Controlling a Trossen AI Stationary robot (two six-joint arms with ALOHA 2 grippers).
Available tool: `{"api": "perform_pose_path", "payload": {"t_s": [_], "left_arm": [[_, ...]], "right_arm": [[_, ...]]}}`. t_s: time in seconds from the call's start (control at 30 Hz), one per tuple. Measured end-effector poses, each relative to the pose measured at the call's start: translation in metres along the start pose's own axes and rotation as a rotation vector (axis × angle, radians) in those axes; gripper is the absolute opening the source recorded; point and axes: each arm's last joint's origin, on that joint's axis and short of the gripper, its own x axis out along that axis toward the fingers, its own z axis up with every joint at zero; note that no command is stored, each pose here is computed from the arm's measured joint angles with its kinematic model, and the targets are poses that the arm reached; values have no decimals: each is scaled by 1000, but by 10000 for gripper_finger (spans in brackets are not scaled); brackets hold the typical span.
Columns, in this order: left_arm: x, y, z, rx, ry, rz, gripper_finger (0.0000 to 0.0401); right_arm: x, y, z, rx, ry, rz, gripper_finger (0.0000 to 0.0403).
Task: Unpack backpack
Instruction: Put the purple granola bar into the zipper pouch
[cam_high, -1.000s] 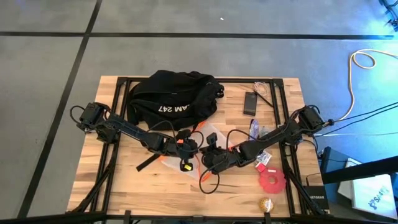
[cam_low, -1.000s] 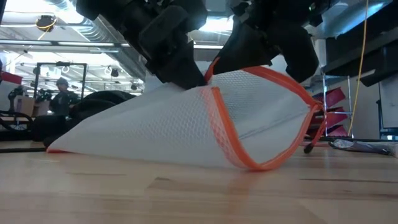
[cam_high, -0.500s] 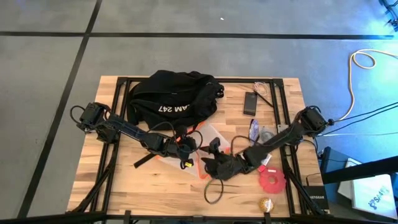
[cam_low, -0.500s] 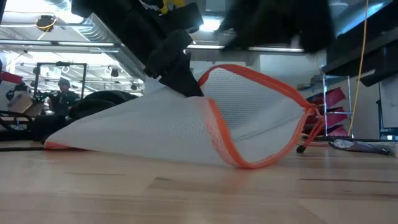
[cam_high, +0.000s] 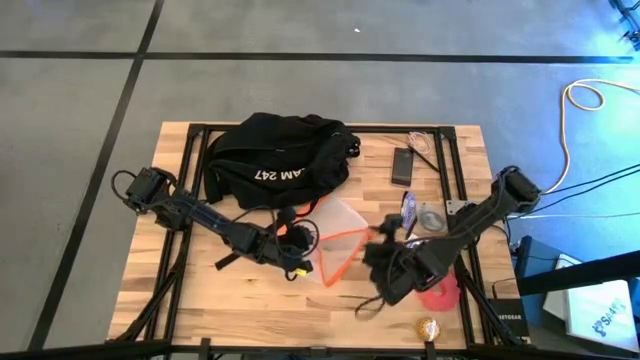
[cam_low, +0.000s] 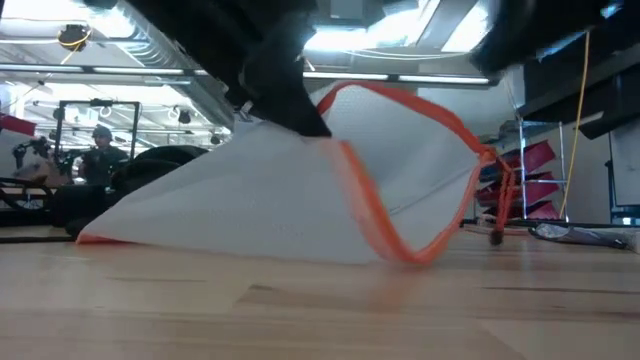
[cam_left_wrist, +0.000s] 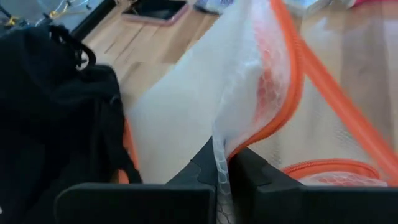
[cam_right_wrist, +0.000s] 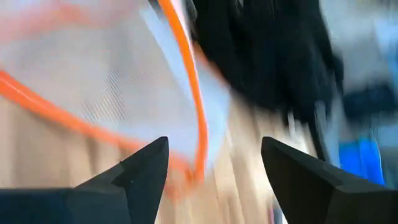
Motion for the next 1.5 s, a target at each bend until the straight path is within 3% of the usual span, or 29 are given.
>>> {"api": "perform_pose_path", "payload": {"t_s": [0.17, 0.27, 0.53, 0.73, 0.87, 1.0, 1.2, 1.5], "left_arm": [[2, 1, 2, -18, -14, 2, 0], [8, 8, 4, -100, -9, 24, 0], [19, 22, 8, -272, -11, 66, 0], [22, 26, 12, -338, -38, 75, 0], [25, 29, 14, -370, -48, 82, 0], [27, 32, 14, -417, -48, 89, 0], [28, 32, 14, -470, -51, 90, 0], [28, 32, 14, -451, -47, 92, 0]], "right_arm": [[1, -12, -27, 103, 299, -25, 241], [5, -13, -38, 127, 369, -15, 241], [30, -39, -72, 256, 380, -85, 241], [53, -66, -103, 576, 370, 119, 228], [61, -76, -111, 717, 321, 200, 214], [69, -76, -119, 736, 424, 246, 203], [78, -81, -119, 777, 464, 211, 192], [86, -77, -120, 725, 557, 241, 191]]}}
